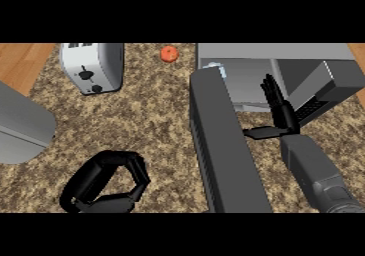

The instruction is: Pick up the milk, place it into the microwave and close the microwave

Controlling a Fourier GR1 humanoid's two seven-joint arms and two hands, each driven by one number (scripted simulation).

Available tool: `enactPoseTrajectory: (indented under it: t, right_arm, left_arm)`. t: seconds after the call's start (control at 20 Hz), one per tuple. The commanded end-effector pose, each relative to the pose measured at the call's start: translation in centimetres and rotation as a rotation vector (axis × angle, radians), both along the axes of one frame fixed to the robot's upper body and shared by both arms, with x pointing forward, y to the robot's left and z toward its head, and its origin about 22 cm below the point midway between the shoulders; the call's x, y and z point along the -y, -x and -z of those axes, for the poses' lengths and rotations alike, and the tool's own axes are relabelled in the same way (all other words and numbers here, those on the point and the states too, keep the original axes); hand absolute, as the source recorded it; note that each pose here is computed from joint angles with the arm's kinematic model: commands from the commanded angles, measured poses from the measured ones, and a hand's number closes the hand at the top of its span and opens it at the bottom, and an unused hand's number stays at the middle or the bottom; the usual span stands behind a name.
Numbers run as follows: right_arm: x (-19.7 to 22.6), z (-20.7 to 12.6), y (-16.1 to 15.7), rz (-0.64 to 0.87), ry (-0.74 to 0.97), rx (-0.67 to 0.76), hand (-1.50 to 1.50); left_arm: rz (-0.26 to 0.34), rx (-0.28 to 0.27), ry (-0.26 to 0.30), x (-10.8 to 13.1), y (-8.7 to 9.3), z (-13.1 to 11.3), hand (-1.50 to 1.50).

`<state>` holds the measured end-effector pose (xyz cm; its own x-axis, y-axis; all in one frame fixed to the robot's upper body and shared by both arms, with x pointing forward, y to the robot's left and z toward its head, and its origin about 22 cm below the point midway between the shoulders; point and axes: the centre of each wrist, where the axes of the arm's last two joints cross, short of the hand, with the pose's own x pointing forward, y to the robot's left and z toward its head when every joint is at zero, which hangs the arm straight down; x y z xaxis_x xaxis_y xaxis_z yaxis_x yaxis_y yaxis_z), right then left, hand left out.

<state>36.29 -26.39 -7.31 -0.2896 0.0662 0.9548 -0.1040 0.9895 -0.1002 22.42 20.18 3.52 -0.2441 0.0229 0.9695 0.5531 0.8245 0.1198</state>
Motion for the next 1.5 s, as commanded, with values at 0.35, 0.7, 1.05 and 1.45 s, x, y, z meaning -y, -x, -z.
enactPoseTrajectory:
  t: [0.35,0.7,1.05,1.45]
  right_arm:
    - [3.9,0.8,2.4,-0.053,-0.017,0.019,-1.50]
    - [5.8,1.3,6.2,-0.062,0.005,0.043,-1.50]
    - [9.4,-1.7,9.1,-0.041,0.007,0.093,-1.50]
    - [11.5,-5.3,10.7,-0.121,-0.088,0.113,-1.50]
  left_arm:
    - [0.147,-0.068,-0.193,4.0,-1.4,4.9,1.50]
    - [0.217,-0.080,-0.223,8.6,-1.8,7.5,1.50]
    - [0.340,-0.087,-0.254,13.1,-1.2,9.1,1.50]
    - [0.240,-0.052,-0.269,17.8,0.2,7.9,1.50]
